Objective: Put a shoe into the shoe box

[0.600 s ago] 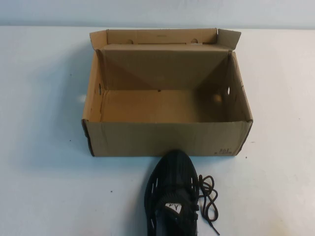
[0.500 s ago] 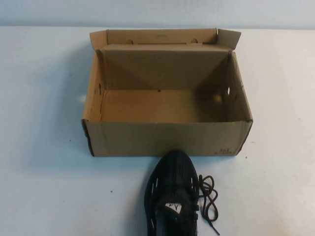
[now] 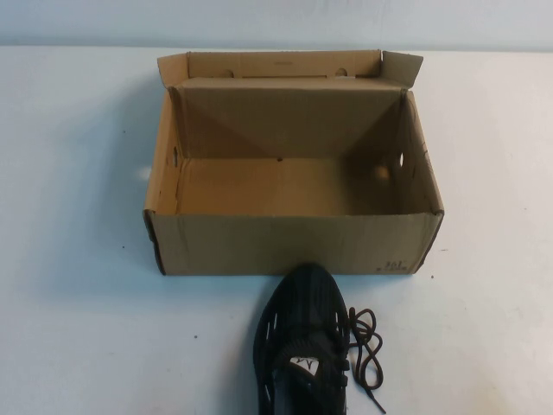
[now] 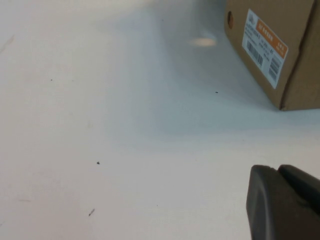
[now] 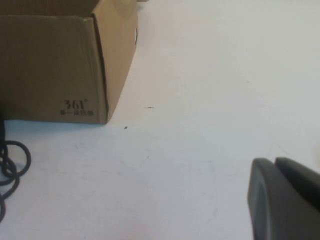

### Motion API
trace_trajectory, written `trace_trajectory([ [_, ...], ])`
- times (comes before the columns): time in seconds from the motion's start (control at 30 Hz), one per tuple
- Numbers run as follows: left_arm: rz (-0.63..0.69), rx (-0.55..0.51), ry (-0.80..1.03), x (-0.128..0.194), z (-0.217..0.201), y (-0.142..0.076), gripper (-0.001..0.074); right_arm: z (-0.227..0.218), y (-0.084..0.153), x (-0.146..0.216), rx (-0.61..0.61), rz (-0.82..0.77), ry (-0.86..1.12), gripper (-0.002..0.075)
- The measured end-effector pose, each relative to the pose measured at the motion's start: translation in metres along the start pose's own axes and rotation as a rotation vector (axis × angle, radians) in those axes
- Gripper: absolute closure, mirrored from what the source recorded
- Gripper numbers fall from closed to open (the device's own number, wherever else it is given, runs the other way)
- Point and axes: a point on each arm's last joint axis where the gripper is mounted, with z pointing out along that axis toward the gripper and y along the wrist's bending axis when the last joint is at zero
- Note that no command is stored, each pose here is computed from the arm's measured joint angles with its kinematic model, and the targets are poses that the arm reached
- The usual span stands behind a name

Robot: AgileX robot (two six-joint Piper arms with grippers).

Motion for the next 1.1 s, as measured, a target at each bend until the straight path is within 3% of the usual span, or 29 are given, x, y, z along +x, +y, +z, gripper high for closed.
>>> trace_trajectory([
  [0.47,0.000,0.001,-0.034,-0.003,0.000,0.000,0.0737,0.000,-0.001,-0.006,0.011,0.000,-0.066,0.0742],
  [0.87,0.000,0.008,-0.466,-0.041,-0.010,-0.001,0.0737,-0.014,-0.008,-0.048,0.090,0.003,-0.559,0.0742],
  [1.1,0.000,0.009,-0.518,-0.045,-0.012,-0.001,0.0737,-0.017,-0.008,-0.052,0.098,0.003,-0.612,0.0742],
])
